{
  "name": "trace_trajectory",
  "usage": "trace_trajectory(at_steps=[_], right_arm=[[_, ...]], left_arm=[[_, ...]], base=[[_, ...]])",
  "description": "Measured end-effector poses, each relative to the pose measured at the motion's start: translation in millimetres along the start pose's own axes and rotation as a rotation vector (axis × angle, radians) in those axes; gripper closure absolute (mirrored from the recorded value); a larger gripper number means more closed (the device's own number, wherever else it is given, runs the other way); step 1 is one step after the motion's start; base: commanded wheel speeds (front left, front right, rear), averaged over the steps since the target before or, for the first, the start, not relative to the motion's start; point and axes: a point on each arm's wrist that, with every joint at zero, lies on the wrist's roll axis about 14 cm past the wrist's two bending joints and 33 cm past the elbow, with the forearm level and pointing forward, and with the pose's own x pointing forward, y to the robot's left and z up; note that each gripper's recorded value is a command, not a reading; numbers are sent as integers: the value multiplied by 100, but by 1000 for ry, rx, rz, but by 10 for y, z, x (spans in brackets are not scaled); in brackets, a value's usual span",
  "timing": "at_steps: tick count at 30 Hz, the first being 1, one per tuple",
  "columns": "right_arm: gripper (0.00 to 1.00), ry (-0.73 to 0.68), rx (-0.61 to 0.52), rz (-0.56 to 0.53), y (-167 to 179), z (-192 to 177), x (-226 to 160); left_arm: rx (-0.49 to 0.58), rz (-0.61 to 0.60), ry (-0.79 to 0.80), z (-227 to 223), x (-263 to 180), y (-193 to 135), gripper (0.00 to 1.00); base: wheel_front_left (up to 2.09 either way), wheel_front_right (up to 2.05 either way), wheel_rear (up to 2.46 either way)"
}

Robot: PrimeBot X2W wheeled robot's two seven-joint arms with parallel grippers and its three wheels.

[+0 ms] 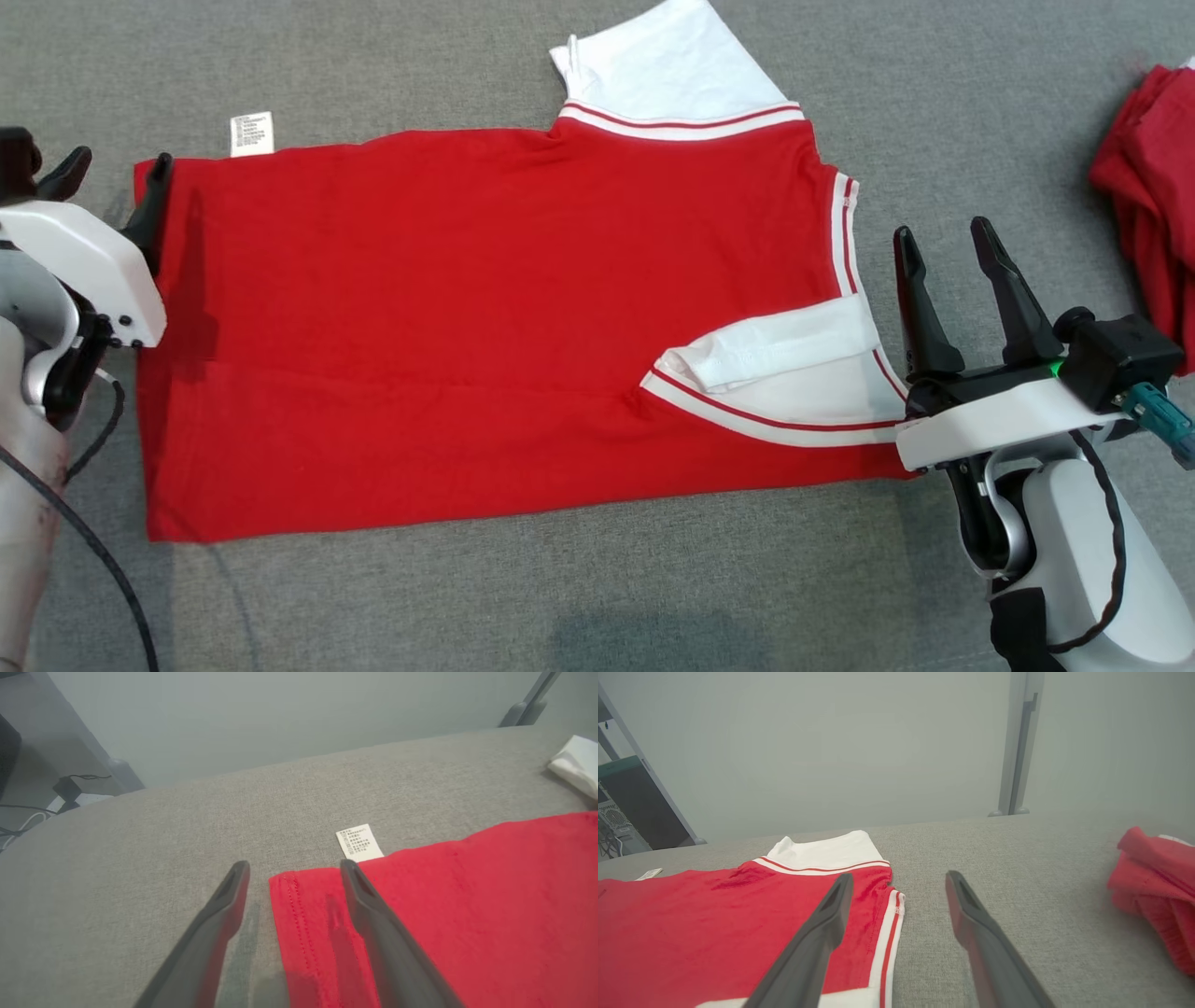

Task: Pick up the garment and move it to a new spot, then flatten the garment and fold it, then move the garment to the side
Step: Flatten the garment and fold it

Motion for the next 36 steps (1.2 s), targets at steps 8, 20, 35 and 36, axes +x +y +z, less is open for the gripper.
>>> trace_trajectory(at_steps=[8, 20, 35, 36], right_arm=[[0, 37, 25, -24, -94, -150, 0], [0, 42, 32, -62, -236, -167, -15], [0, 38, 38, -60, -227, -156, -2], [0, 36, 39, -59, -223, -150, 2]], left_arm=[[35, -42, 128, -154, 219, 70, 0], [10, -69, 217, -393, 347, 58, 0], [-33, -79, 217, -372, 363, -9, 71], [-28, -81, 209, -354, 359, -17, 84]], base=[[0, 0, 0], [0, 0, 0], [0, 0, 0], [0, 0, 0]])
